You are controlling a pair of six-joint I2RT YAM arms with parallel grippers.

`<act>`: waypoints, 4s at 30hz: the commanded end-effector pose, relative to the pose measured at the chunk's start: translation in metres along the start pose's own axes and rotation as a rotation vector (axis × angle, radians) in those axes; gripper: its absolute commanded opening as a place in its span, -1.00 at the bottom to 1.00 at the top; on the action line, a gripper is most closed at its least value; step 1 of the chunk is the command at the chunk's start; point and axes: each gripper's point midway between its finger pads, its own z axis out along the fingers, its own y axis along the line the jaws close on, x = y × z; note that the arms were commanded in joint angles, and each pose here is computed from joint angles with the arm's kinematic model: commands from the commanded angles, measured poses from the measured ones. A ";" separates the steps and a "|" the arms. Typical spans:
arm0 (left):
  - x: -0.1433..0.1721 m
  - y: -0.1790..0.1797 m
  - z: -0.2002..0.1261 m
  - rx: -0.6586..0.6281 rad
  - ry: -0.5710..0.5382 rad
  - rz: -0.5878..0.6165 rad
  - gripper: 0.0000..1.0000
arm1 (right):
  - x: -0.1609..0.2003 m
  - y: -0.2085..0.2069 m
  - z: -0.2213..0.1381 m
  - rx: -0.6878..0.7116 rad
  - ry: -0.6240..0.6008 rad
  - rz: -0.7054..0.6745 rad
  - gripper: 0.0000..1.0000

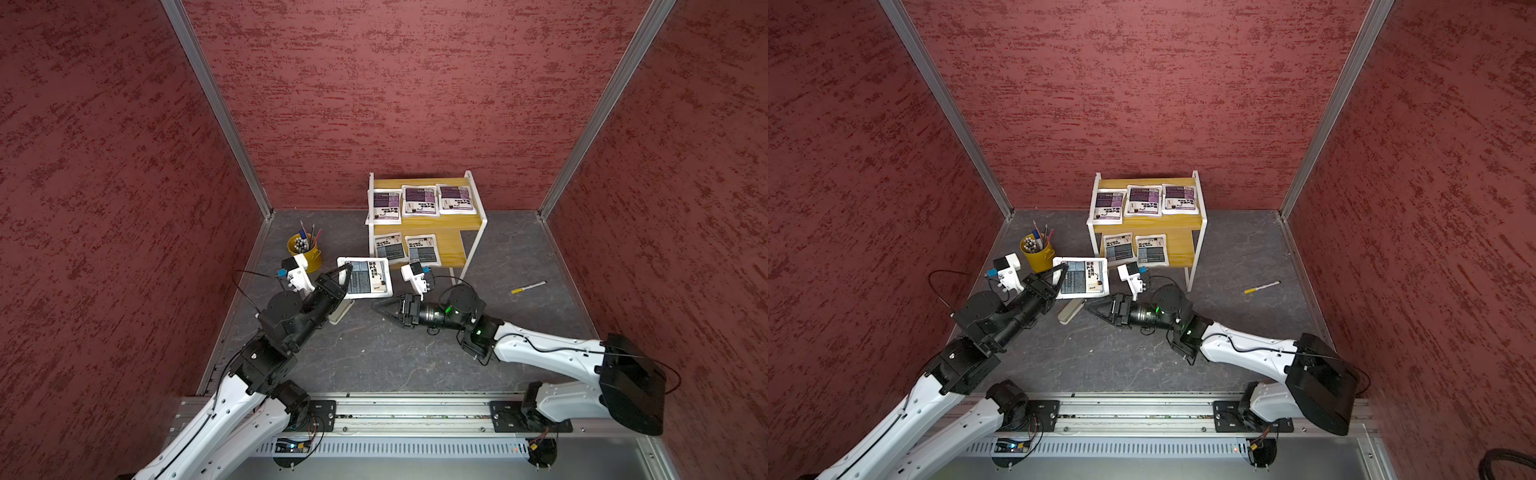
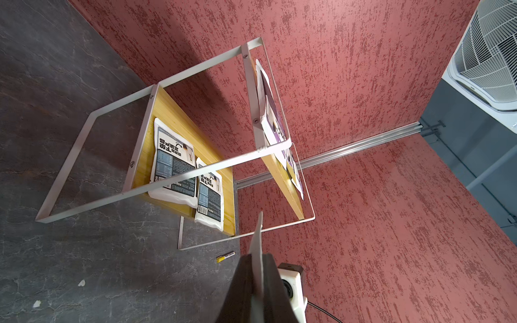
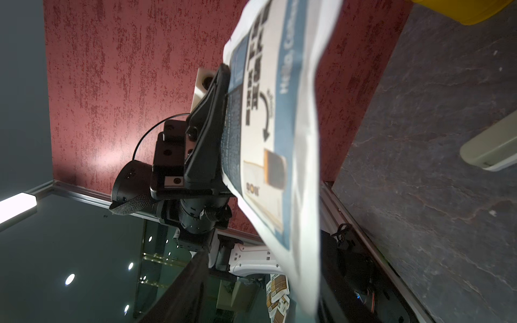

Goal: Place the bagged coffee beans on the shelf by color
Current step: Place the bagged coffee beans on the shelf.

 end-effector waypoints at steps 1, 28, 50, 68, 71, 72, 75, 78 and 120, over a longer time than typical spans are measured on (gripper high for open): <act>-0.001 -0.010 -0.004 0.032 -0.006 0.002 -0.82 | -0.025 0.025 0.006 -0.087 -0.119 -0.012 0.19; 0.024 0.000 -0.013 0.008 0.153 0.052 0.25 | -0.041 0.026 0.011 -0.100 -0.163 -0.012 -0.76; 0.048 -0.053 -0.013 0.391 0.806 0.010 0.49 | 0.013 0.036 -0.058 0.094 0.432 -0.036 -0.74; 0.091 -0.044 -0.012 0.369 1.007 0.046 -0.14 | 0.008 0.031 -0.047 0.086 0.477 -0.021 -0.73; 0.093 -0.043 -0.011 0.363 1.018 0.051 -0.20 | 0.008 0.033 -0.047 0.080 0.476 -0.026 -0.73; 0.093 -0.042 -0.010 0.353 1.016 0.055 -0.17 | 0.008 0.033 -0.047 0.078 0.476 -0.026 -0.73; 0.086 -0.033 -0.007 0.294 0.971 0.083 0.03 | 0.008 0.034 -0.047 0.072 0.481 -0.025 -0.73; 0.082 -0.029 -0.005 0.259 0.942 0.116 0.03 | 0.009 0.036 -0.048 0.064 0.486 -0.027 -0.73; 0.091 -0.035 0.003 0.281 0.973 0.072 -0.81 | -0.004 0.030 -0.057 0.096 0.397 -0.060 -0.12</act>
